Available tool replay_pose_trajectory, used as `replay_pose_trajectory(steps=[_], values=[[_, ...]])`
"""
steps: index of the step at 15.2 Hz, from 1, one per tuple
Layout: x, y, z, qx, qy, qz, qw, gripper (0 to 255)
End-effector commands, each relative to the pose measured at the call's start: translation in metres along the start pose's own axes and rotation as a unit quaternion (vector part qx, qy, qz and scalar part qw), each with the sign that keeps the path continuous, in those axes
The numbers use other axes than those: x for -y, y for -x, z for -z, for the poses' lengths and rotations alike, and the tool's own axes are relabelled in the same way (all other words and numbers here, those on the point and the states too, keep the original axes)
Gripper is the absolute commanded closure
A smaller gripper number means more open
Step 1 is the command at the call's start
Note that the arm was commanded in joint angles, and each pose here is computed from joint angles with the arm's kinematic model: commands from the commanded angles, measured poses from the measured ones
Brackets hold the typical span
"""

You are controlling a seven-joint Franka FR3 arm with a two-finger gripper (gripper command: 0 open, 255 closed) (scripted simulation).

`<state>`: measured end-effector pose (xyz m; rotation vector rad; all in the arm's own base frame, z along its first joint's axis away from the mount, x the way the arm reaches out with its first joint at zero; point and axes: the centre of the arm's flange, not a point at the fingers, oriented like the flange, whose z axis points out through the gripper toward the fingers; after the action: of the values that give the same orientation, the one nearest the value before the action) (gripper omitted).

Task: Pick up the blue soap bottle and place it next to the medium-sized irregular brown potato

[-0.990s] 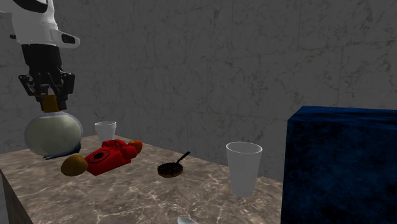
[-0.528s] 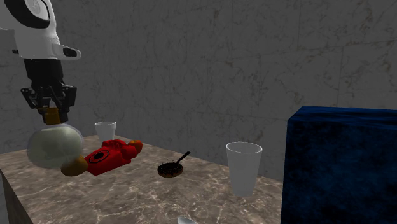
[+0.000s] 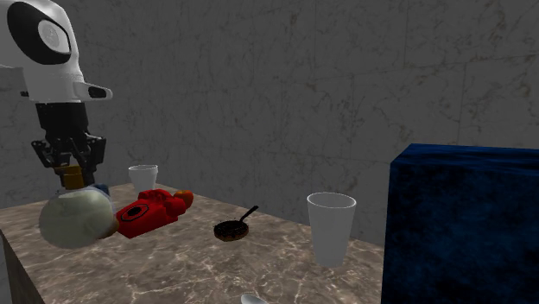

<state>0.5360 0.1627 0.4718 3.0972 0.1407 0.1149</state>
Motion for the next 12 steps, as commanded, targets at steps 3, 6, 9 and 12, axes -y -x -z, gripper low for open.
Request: replay_pose_trajectory(steps=[3, 6, 9, 12], values=[[0.002, 0.002, -0.022, -0.001, 0.000, 0.000, 1.0000, 255], [0.002, 0.003, -0.037, -0.001, 0.000, 0.000, 1.0000, 255], [0.003, 0.005, -0.053, -0.001, 0.000, 0.000, 1.0000, 255], [0.004, 0.006, -0.069, -0.001, 0.000, 0.000, 1.0000, 255]])
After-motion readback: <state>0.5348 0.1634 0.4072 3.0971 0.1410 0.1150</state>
